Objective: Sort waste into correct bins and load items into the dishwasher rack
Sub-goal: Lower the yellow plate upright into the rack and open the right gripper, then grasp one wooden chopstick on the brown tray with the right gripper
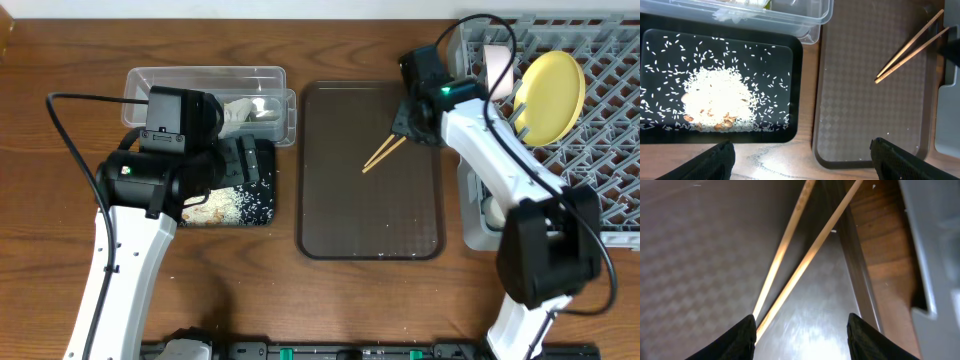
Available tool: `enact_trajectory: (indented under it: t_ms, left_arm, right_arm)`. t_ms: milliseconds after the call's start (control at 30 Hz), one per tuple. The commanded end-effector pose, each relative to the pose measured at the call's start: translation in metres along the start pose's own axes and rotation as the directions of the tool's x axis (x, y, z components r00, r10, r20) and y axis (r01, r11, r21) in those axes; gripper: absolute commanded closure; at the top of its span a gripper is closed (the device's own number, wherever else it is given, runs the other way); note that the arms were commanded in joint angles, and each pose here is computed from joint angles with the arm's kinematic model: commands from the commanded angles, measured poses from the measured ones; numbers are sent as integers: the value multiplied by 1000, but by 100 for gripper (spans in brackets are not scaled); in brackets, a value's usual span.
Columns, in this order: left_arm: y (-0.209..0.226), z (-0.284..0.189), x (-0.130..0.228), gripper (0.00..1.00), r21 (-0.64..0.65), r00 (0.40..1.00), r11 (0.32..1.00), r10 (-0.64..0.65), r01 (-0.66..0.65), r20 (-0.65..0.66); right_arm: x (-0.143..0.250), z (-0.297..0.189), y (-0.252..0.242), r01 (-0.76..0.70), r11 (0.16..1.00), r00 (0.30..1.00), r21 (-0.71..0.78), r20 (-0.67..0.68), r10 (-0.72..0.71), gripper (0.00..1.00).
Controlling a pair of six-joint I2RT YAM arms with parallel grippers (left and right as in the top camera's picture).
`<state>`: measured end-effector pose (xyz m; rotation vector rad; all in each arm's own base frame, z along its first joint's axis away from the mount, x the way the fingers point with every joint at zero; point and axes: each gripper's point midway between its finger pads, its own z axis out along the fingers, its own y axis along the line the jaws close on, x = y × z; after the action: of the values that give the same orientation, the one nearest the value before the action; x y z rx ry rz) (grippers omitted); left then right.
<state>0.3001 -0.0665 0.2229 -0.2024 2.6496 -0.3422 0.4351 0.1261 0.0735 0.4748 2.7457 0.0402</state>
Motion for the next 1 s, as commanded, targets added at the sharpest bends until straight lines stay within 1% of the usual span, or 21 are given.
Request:
enact_trajectory:
  t_ms: [0,100,233,433,500,567,600,667,733,767,867,967]
  left_arm:
    - [2,0,-2,11,-7,1000,1000,2,-2,3]
    - [2,0,-2,11,-7,1000,1000,2,-2,3]
    - [2,0,-2,11,-7,1000,1000,2,-2,3]
    - [2,0,-2,11,-7,1000,1000,2,-2,3]
    - [2,0,-2,11,-7,1000,1000,2,-2,3]
    - [2,0,-2,10,-7,1000,1000,2,-2,3]
    - [2,0,-2,11,-7,1000,1000,2,-2,3]
    - [2,0,-2,11,-7,1000,1000,2,-2,3]
    - [2,0,-2,11,-7,1000,1000,2,-2,3]
    - [2,0,-2,11,-7,1000,1000,2,-2,3]
    - [2,0,-2,10,-7,1000,1000,2,-2,3]
    - [2,0,-2,11,-7,1000,1000,2,-2,3]
  right_arm:
    - [2,30,-9,-47,997,999,60,-9,48,45]
    - [4,46,-8,-46,997,999,67,-16,47,47]
    - [6,59,-9,-44,996,999,76,-22,46,52]
    - [3,74,-11,-51,995,999,85,-5,52,52]
    - [5,79,-11,-48,995,999,92,-13,50,55]
    - [10,82,-13,-44,994,998,100,-30,47,63]
    - [12,82,-15,-42,993,998,107,-39,46,70]
    - [17,81,-19,-35,992,997,124,-59,43,80]
    - [21,80,-21,-28,991,996,134,-78,39,96]
    - [22,78,-22,-22,991,996,136,-84,33,99]
    - [19,61,-20,3,994,996,112,-89,7,99]
    - [3,20,-9,65,997,997,37,-52,-63,99]
